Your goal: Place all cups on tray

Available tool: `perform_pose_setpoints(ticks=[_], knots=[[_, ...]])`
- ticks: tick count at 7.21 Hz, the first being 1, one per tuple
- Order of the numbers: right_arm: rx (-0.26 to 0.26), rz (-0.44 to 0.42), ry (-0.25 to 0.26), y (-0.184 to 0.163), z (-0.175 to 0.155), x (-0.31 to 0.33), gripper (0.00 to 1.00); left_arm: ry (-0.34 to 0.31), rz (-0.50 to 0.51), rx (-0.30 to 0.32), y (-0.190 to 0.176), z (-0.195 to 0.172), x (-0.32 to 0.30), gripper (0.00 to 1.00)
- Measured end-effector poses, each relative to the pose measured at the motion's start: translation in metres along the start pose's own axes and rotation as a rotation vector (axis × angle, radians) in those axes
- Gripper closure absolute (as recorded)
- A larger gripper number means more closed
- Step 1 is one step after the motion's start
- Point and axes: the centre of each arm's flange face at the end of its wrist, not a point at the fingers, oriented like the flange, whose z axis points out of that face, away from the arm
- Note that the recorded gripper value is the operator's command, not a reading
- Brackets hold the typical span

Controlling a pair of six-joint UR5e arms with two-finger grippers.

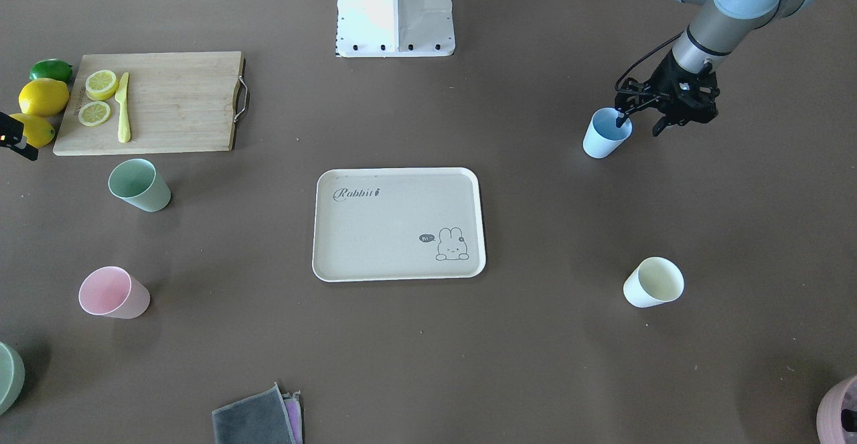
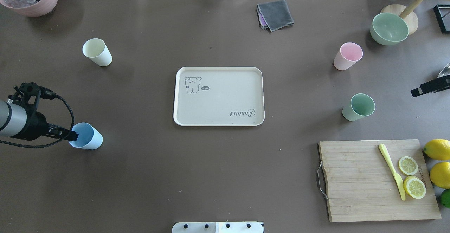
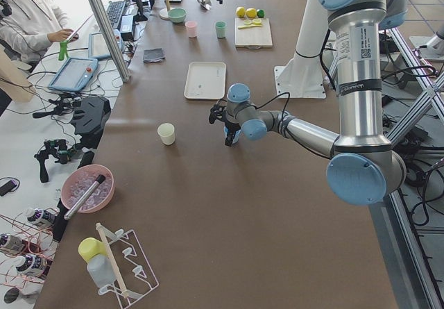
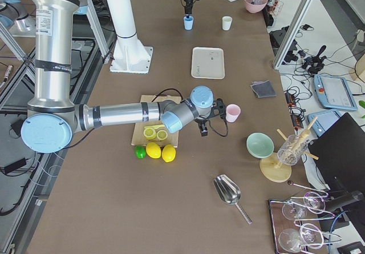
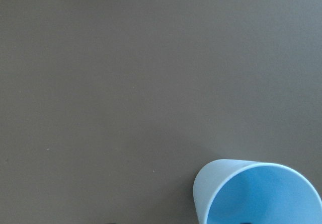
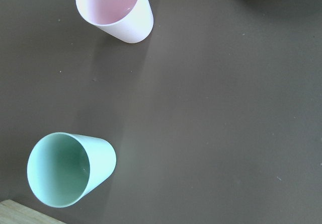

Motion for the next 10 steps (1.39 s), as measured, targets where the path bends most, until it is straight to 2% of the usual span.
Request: perform_pose_setpoints(ticks=[3,5,7,8,10], knots=[[-0.02,0.049,0.005,-0.021,0.025,-0.031,0.1,0.041,-0.049,0.023,-0.012,-0.005,0.026,1.0],[-0.043,0.083,0.0,-0.028,0.046,-0.058,0.1,0.112,-0.083,0.071,-0.047,-0.016,0.075,1.0],[-0.062,0.106,0.017,-0.031,0.071,-0.078,0.12,0.153,-0.113,0.099,-0.1,-0.023,0.142,1.0],[-0.074,0.109,0.026,-0.03,0.082,-0.082,0.24,0.158,-0.142,0.099,-0.125,-0.023,0.174,1.0],[-0.102,0.115,0.035,-0.026,0.099,-0.081,0.84,0.154,-0.167,0.09,-0.152,-0.015,0.211,1.0]])
